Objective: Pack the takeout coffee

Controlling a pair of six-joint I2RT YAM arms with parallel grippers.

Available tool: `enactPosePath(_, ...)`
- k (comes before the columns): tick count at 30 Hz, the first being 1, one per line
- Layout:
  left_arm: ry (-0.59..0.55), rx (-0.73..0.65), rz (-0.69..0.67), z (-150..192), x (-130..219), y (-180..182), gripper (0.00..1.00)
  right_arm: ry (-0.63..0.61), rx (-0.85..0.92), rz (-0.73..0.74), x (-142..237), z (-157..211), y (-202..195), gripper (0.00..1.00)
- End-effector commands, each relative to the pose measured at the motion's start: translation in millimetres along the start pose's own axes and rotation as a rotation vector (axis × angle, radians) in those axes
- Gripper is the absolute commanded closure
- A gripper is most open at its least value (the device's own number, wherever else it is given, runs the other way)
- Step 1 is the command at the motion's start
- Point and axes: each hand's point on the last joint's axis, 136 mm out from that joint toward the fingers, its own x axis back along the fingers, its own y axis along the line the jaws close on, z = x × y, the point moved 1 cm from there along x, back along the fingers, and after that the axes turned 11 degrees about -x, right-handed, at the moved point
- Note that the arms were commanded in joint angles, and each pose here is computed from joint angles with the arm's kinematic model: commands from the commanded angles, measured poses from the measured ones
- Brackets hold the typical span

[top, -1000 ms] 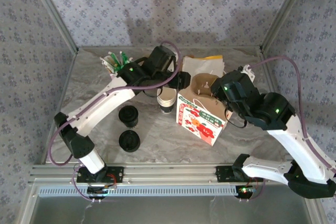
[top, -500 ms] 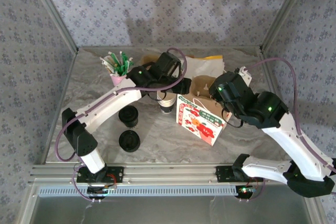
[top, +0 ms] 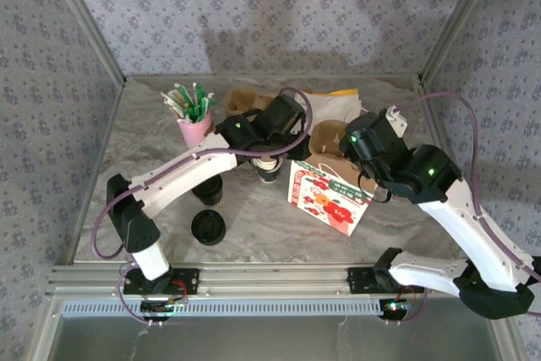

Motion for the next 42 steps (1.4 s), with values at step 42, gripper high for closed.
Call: enactPosePath(42, -0.170, 0.434, -0.186, 21.6, 41.5, -1.7, 1.00, 0.060, 0.023, -0.086, 24.7, -4.6, -16.4, 0.64)
